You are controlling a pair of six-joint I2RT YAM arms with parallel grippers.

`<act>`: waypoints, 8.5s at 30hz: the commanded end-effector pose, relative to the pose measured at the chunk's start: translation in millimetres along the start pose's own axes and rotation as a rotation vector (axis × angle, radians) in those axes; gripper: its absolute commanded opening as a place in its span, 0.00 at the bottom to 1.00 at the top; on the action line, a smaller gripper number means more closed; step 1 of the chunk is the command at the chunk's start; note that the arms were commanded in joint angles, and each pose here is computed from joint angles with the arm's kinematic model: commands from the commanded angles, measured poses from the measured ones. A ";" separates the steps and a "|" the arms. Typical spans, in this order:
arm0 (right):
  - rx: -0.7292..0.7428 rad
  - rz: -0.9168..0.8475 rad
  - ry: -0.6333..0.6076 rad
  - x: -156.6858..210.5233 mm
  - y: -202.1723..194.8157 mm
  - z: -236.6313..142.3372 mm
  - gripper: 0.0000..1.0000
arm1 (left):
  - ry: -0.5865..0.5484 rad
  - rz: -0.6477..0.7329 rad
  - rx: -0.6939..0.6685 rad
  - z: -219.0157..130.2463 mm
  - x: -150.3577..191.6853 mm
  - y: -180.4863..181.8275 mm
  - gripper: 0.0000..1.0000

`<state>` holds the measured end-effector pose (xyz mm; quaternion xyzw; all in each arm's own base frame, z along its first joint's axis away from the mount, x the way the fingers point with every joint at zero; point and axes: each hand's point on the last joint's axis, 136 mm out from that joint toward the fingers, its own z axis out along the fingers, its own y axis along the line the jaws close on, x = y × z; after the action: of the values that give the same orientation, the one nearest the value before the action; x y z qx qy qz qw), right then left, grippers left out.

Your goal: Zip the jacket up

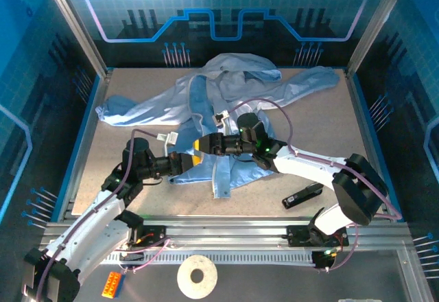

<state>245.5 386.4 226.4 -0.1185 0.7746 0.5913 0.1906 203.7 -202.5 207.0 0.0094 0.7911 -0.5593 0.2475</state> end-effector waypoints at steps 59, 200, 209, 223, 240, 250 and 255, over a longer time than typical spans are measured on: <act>0.148 -0.011 0.006 19.8 -8.4 3.7 0.21 | 0.084 0.013 0.050 -11.7 -0.2 -1.6 0.00; 1.116 -0.188 0.451 167.4 -157.0 -38.8 0.40 | -0.007 -0.097 -0.407 -1.5 28.2 96.7 0.00; 1.139 -0.197 0.439 166.2 -154.4 -47.9 0.41 | -0.011 -0.111 -0.407 0.0 28.4 98.9 0.00; 1.140 -0.166 0.465 179.7 -165.8 -48.4 0.29 | 0.024 -0.096 -0.416 11.1 15.5 93.2 0.00; 0.570 -0.249 0.020 37.7 -73.6 -45.9 0.00 | -0.072 -0.009 -0.314 11.8 -16.8 52.5 0.00; 0.583 -0.102 -0.001 50.1 -135.7 -79.0 0.00 | -0.016 -0.025 -0.237 45.8 -14.1 59.0 0.00; 0.559 -0.089 -0.025 54.5 -132.2 -85.0 0.00 | 0.020 -0.024 -0.233 58.3 -4.9 60.8 0.00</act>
<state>232.6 267.9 90.1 -0.0960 0.9138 0.3205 0.2302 246.9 -218.8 130.0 -0.0390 0.8669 -0.4431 0.2250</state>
